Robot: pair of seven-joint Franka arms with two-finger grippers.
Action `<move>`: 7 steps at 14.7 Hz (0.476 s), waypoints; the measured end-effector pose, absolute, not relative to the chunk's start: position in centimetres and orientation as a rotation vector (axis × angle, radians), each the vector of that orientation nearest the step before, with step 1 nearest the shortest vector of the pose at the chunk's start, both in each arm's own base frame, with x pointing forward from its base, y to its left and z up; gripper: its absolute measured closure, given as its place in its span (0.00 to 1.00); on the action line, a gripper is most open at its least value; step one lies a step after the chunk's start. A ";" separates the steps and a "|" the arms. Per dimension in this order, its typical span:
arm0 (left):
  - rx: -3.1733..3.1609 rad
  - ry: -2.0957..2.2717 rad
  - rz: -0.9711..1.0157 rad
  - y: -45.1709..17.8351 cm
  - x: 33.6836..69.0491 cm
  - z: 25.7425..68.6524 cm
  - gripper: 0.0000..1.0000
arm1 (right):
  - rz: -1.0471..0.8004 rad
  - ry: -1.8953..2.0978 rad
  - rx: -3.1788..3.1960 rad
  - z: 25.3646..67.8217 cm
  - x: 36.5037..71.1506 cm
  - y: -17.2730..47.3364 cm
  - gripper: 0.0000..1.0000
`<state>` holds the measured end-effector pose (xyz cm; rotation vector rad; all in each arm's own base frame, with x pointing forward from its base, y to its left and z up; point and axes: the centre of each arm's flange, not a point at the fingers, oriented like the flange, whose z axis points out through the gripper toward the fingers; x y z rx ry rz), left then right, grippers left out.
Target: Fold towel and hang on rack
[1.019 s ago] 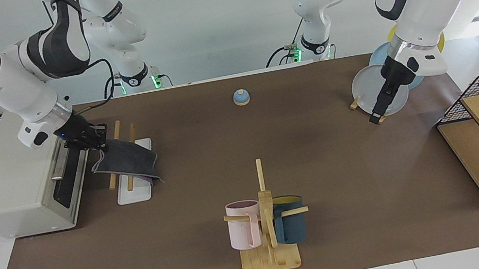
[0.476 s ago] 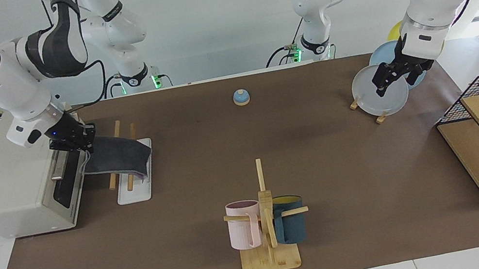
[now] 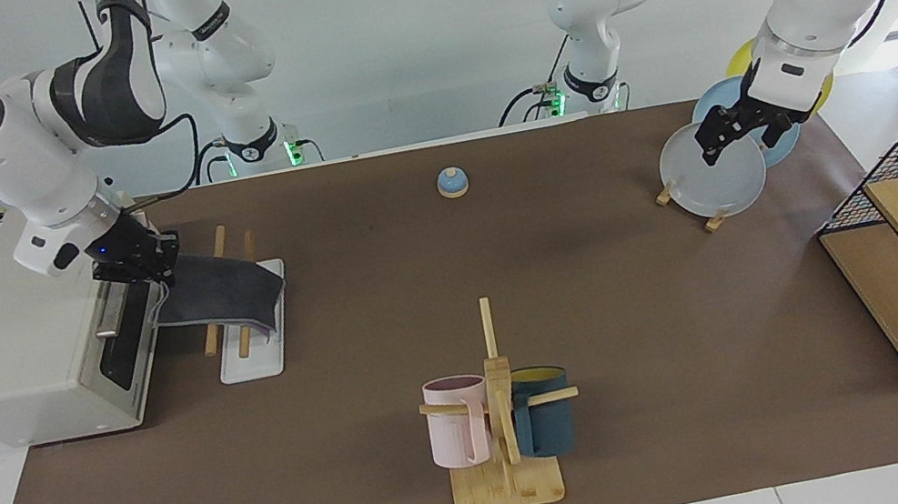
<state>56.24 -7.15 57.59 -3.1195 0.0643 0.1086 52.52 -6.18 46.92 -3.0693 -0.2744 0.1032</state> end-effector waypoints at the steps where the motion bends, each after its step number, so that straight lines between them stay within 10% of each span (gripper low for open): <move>1: -3.118 0.068 0.103 -7.0 56.2 57.8 0.00 | 0.107 -0.275 -3.070 46.8 52.4 -6.2 0.98; 7: -3.130 0.095 0.023 -7.5 55.3 60.6 0.00 | 0.135 -0.281 -3.082 46.2 51.6 -6.3 0.98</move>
